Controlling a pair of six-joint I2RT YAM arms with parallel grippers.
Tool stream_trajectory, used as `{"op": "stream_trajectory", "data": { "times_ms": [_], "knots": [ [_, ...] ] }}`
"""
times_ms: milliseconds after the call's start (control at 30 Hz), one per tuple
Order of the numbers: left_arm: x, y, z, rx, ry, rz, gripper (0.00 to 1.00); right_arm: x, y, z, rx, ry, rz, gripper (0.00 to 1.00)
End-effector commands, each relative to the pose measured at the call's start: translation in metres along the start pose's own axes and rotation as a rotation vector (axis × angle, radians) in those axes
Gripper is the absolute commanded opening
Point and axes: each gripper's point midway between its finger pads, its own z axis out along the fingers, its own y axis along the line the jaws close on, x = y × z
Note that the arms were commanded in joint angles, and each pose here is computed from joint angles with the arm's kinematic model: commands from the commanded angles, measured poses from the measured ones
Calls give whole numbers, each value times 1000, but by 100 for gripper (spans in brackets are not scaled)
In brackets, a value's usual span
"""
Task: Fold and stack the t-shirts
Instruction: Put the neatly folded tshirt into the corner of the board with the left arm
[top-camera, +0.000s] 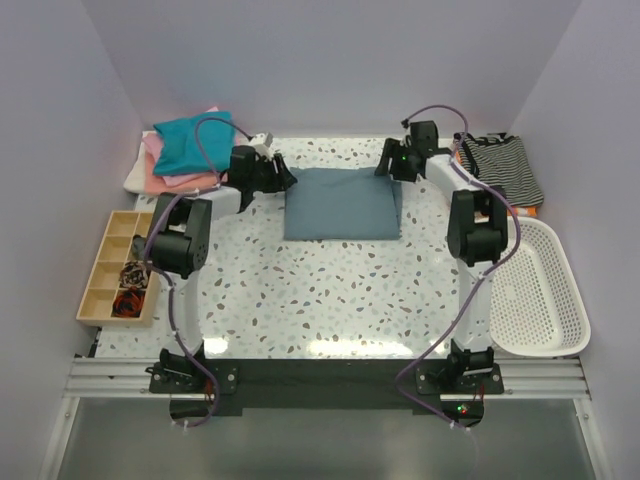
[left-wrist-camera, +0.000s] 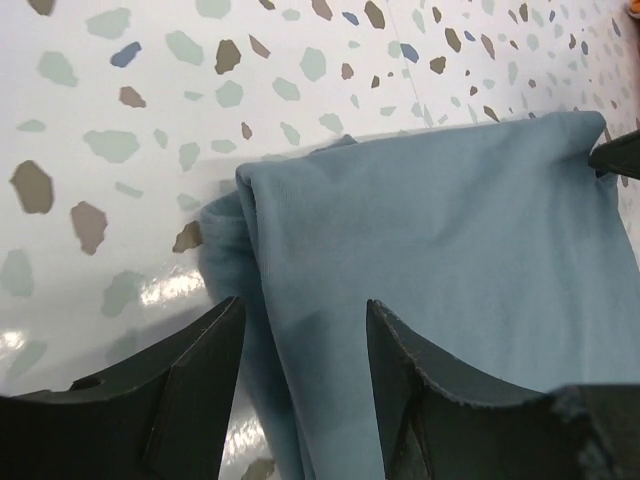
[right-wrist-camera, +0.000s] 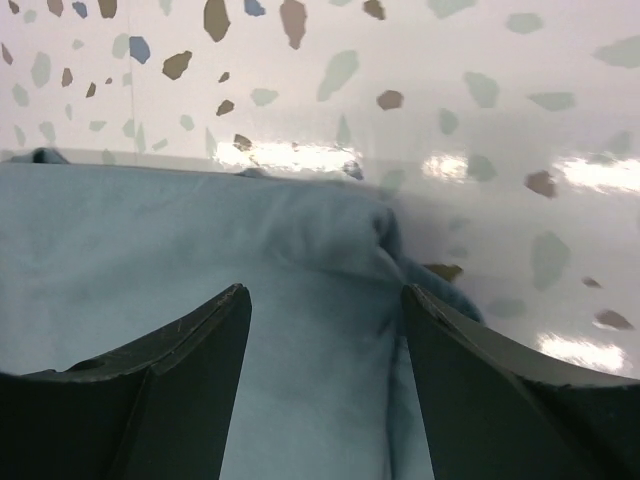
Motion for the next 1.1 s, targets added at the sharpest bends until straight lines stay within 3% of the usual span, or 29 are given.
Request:
{"op": "stream_trajectory", "data": {
  "times_ms": [0,133,500,767,1067],
  "knots": [
    [-59,-12,-46,-70,-138,83,57,-46,-4,-65,85,-141,-54,67],
    [-48,-14,-68,-98,-107,70,62,-32,-12,-97,158,-120,-30,67],
    [51,-4,-69,-19,80,-41,66,40,-21,-126,145,-23,49,67],
    [74,-8,-55,67,125,-85,67,68,-29,-112,149,60,85,67],
    [87,-29,-35,270,130,-168,68,104,-37,-68,98,187,152,67]
  ]
}}
